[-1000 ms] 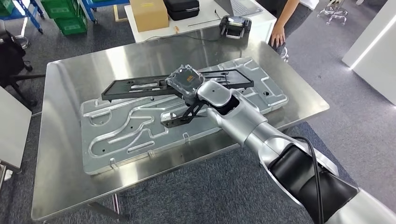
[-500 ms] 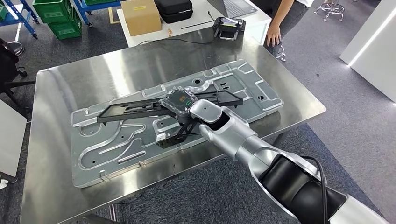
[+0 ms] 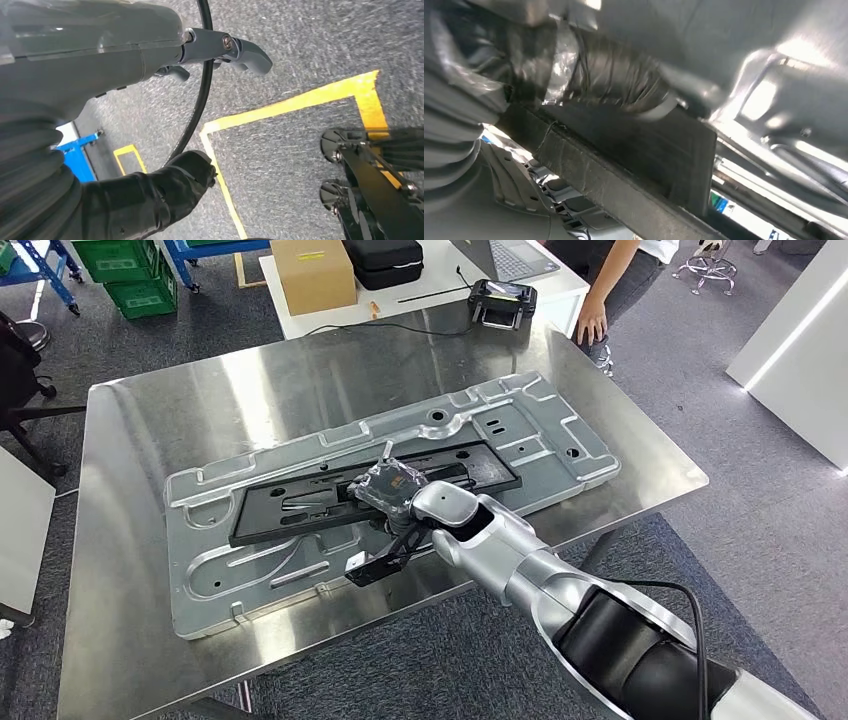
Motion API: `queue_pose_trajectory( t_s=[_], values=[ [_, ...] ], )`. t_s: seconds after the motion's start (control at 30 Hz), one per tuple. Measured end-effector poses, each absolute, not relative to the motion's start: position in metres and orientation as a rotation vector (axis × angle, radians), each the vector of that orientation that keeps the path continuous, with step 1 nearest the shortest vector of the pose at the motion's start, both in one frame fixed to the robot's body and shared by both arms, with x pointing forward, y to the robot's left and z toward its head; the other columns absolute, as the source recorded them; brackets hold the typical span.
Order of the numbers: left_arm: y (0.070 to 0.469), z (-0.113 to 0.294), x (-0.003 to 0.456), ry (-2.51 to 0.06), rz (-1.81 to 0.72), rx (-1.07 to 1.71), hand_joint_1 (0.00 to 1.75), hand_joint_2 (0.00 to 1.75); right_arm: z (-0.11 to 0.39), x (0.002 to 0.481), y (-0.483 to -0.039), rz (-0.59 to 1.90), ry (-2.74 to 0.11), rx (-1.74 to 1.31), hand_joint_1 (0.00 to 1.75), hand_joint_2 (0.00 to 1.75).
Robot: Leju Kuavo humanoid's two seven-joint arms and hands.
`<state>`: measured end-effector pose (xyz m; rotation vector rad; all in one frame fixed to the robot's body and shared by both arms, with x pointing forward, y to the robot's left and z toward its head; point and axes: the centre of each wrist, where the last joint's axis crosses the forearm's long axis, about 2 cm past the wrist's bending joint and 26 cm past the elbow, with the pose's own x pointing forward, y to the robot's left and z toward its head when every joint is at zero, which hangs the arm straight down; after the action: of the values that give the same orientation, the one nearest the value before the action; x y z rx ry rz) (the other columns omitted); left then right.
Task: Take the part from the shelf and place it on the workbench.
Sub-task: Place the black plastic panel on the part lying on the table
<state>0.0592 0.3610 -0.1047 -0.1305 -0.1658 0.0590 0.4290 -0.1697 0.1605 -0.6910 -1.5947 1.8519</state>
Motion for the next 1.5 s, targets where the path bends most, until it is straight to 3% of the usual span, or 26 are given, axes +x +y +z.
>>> queue_pose_trajectory(
  t_s=[0.17,0.3,1.03,1.5],
  values=[
    [0.365,-0.104,0.058,-0.160,0.075,-0.156,0.00,1.75,0.158,0.428,-0.172,1.846,-1.587,-0.690,0.00,0.00],
    [0.367,-0.104,0.055,-0.164,0.077,-0.153,0.00,0.00,0.159,0.429,-0.173,1.829,-1.606,-0.729,0.00,0.00],
    [0.366,-0.106,0.042,-0.169,0.101,-0.117,0.00,0.00,0.191,0.432,-0.150,1.758,-1.832,-0.790,0.00,0.00],
    [0.355,-0.109,0.034,-0.169,0.116,-0.123,0.00,0.00,0.196,0.379,-0.122,1.748,-2.133,-0.619,0.00,0.00]
  ],
)
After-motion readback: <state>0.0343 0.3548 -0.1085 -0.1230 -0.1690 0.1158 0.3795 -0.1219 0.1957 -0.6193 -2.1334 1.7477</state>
